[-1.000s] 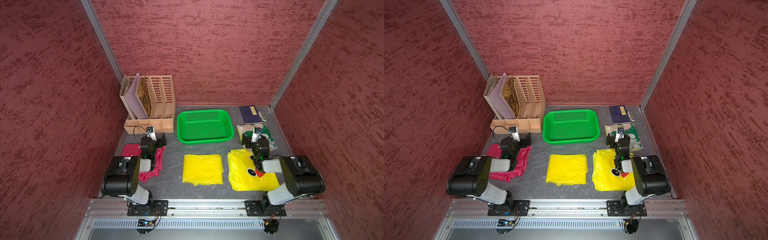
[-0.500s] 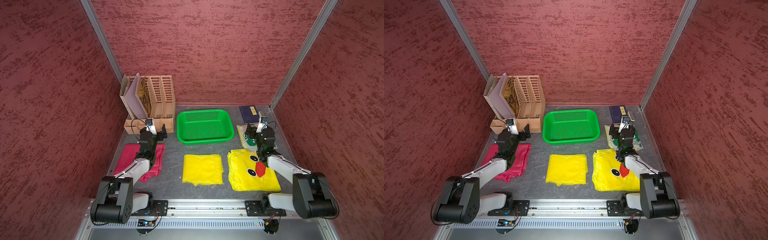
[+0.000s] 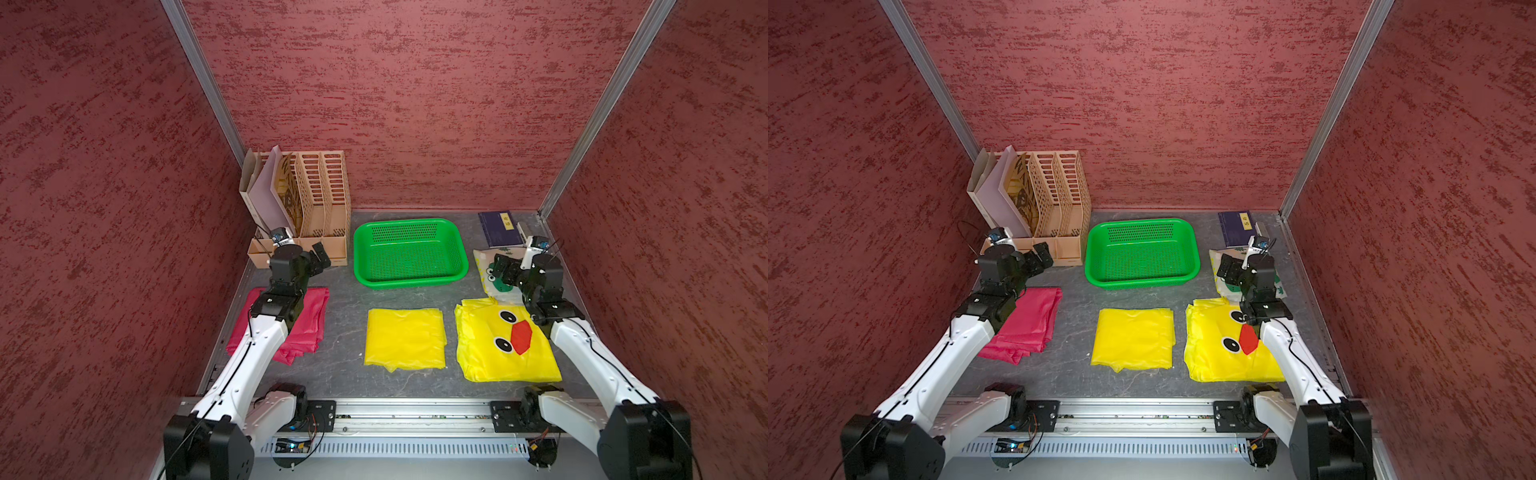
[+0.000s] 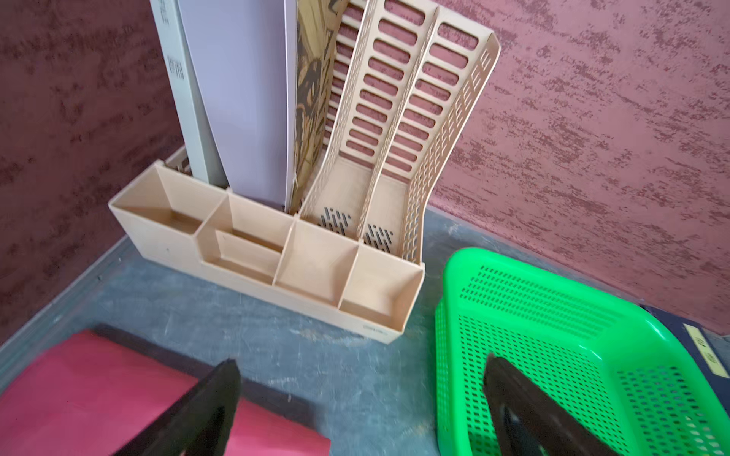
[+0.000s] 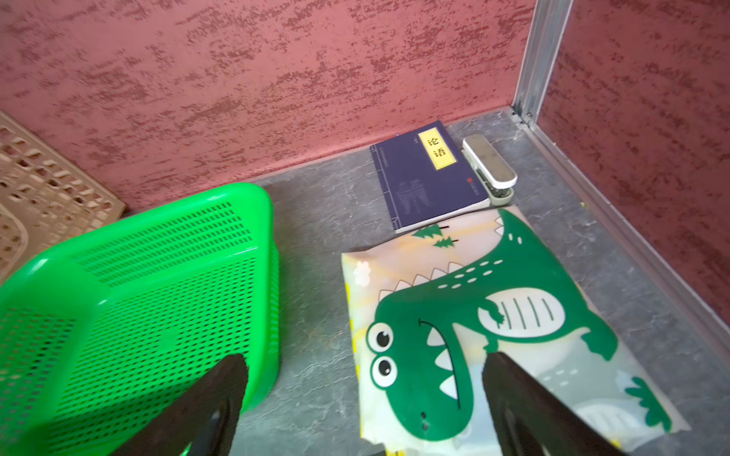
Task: Put the folded raincoat in the basket
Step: Pick up the raincoat from the center of the board.
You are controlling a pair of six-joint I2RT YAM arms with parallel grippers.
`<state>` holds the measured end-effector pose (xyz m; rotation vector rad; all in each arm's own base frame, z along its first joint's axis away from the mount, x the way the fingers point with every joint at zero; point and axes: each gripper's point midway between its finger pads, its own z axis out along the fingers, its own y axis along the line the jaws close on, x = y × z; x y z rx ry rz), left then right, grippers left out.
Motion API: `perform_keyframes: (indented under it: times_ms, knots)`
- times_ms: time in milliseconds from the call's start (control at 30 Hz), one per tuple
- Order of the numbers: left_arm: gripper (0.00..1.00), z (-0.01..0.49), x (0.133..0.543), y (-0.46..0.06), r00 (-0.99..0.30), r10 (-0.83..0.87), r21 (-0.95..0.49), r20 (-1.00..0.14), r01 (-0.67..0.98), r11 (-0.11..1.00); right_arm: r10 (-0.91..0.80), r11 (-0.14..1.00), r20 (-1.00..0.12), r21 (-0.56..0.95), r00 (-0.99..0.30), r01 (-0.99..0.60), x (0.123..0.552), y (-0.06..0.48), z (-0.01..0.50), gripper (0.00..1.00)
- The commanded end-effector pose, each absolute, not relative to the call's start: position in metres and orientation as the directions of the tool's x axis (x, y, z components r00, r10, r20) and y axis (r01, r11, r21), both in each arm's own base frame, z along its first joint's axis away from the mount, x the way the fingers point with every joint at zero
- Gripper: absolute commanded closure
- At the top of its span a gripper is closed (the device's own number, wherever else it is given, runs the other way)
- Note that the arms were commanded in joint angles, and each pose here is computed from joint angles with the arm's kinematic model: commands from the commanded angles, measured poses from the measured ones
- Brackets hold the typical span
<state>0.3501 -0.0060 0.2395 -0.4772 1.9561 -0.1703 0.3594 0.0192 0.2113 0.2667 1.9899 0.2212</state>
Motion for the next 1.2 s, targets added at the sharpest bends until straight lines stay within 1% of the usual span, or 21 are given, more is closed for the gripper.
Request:
perform_keyframes:
  times_ms: [0, 133, 200, 300, 400, 500, 733, 900, 1167]
  knots:
    - [0.0, 0.214, 0.326, -0.022, -0.506, -0.481, -0.397, -0.716, -0.272, 0.877, 0.346, 0.923, -0.775, 0.381, -0.53, 0.046, 0.336, 0.042, 0.211, 0.02]
    - [0.0, 0.2, 0.31, -0.046, -0.611, -0.474, -0.428, -0.635, -0.232, 0.873, 0.381, 0.886, -0.697, 0.463, -0.607, 0.024, 0.318, 0.058, 0.209, 0.02]
    - [0.0, 0.197, 0.302, -0.058, -0.642, -0.45, -0.428, -0.621, -0.204, 0.881, 0.395, 0.861, -0.668, 0.509, -0.631, -0.001, 0.31, 0.068, 0.207, 0.05]
    - [0.0, 0.193, 0.293, -0.078, -0.674, -0.388, -0.416, -0.629, -0.13, 0.9, 0.415, 0.825, -0.63, 0.565, -0.656, -0.021, 0.301, 0.08, 0.206, 0.05]
    - [0.0, 0.182, 0.283, -0.096, -0.731, -0.345, -0.405, -0.589, -0.102, 0.908, 0.412, 0.795, -0.6, 0.604, -0.685, -0.051, 0.293, 0.093, 0.205, 0.06]
    - [0.0, 0.175, 0.273, -0.112, -0.768, -0.318, -0.41, -0.556, -0.08, 0.909, 0.391, 0.772, -0.569, 0.63, -0.724, -0.079, 0.286, 0.107, 0.203, 0.09]
    - [0.0, 0.162, 0.256, -0.146, -0.805, -0.332, -0.487, -0.491, -0.062, 0.871, 0.319, 0.762, -0.545, 0.634, -0.775, -0.132, 0.269, 0.129, 0.196, 0.13]
    - [0.0, 0.163, 0.238, -0.169, -0.832, -0.245, -0.457, -0.498, 0.012, 0.889, 0.313, 0.753, -0.518, 0.647, -0.796, -0.125, 0.26, 0.141, 0.187, 0.13]
    - [0.0, 0.156, 0.227, -0.188, -0.854, -0.196, -0.449, -0.483, 0.048, 0.892, 0.275, 0.757, -0.473, 0.644, -0.837, -0.115, 0.251, 0.167, 0.166, 0.15]
